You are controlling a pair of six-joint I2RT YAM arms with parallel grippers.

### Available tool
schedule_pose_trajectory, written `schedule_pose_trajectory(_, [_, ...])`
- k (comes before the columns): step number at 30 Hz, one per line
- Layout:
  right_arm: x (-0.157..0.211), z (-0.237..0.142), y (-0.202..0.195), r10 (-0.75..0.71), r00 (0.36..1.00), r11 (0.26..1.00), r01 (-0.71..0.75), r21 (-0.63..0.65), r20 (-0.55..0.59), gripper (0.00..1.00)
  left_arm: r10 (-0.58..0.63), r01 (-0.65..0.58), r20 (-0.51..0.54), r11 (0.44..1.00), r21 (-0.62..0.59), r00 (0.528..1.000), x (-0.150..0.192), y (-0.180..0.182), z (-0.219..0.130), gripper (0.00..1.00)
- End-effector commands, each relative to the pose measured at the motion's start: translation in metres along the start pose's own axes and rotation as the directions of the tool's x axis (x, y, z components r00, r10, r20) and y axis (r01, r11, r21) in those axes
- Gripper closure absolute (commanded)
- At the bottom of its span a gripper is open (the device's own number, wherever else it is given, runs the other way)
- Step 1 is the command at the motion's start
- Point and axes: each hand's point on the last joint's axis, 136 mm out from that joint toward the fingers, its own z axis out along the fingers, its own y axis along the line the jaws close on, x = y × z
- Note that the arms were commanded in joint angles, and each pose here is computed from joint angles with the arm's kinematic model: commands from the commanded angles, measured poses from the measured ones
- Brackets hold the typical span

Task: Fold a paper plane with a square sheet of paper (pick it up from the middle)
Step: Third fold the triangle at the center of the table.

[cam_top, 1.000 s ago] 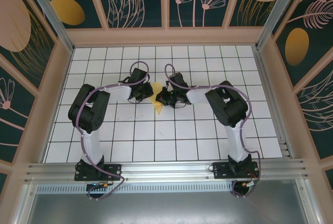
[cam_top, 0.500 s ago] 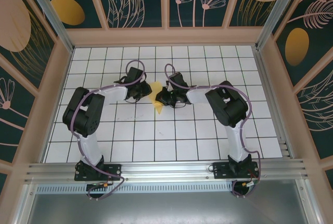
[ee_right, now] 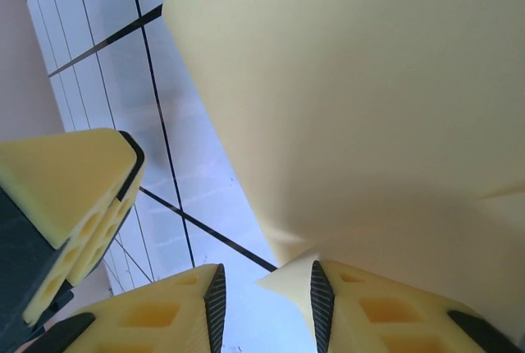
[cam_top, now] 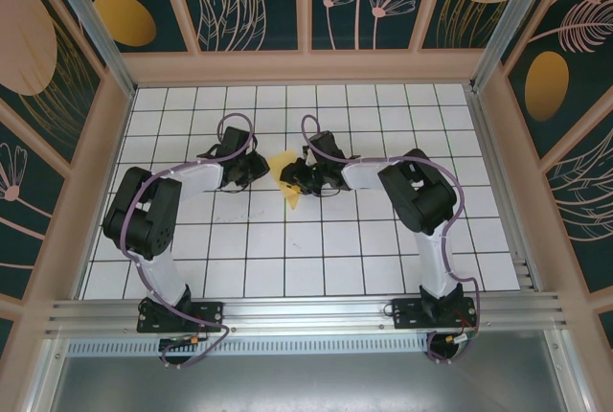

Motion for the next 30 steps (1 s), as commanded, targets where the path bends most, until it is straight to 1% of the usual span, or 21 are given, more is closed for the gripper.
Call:
schedule_pose_trajectory(1, [0.004, 0.005, -0.026, 0.025, 1.000, 0.996, -0.025, 0.090, 0.003, 0.67, -0.012, 0.011, 0.014, 0.997, 0.073, 1.000, -0.005, -0.014, -0.010, 0.79])
schedule_pose_trajectory(8, [0.005, 0.003, -0.028, 0.031, 0.999, 0.995, -0.032, 0.093, 0.008, 0.81, -0.011, 0.016, -0.037, 0.992, 0.127, 0.999, 0.010, -0.016, -0.010, 0.84])
schedule_pose_trajectory(10, [0.005, 0.003, -0.028, 0.033, 0.999, 0.995, -0.033, 0.094, 0.009, 0.84, -0.006, 0.013, -0.048, 0.989, 0.145, 0.999, 0.014, -0.017, -0.010, 0.84])
schedule_pose_trajectory(14, [0.006, 0.004, -0.030, 0.034, 0.999, 0.995, -0.034, 0.098, 0.005, 0.94, 0.013, 0.001, -0.074, 0.984, 0.180, 0.997, 0.021, -0.022, -0.010, 0.86])
schedule_pose_trajectory(17, [0.006, 0.005, -0.030, 0.032, 0.999, 0.995, -0.032, 0.095, -0.002, 0.99, 0.025, -0.005, -0.091, 0.978, 0.210, 0.996, 0.026, -0.028, -0.011, 0.87])
schedule_pose_trajectory(22, [0.008, 0.007, -0.031, 0.033, 0.999, 0.995, -0.032, 0.095, -0.014, 1.00, 0.054, -0.023, -0.118, 0.967, 0.253, 0.991, 0.036, -0.041, -0.008, 0.91])
schedule_pose_trajectory(25, [0.008, 0.007, -0.031, 0.032, 0.999, 0.995, -0.031, 0.095, -0.014, 1.00, 0.069, -0.031, -0.140, 0.966, 0.257, 0.988, 0.043, -0.046, -0.002, 0.94])
schedule_pose_trajectory(27, [0.008, 0.007, -0.031, 0.034, 0.999, 0.995, -0.032, 0.097, -0.015, 1.00, 0.072, -0.034, -0.147, 0.968, 0.249, 0.987, 0.046, -0.046, 0.002, 0.96])
schedule_pose_trajectory(30, [0.008, 0.007, -0.031, 0.035, 0.999, 0.995, -0.033, 0.099, -0.015, 1.00, 0.064, -0.032, -0.146, 0.978, 0.206, 0.987, 0.047, -0.039, 0.008, 0.98])
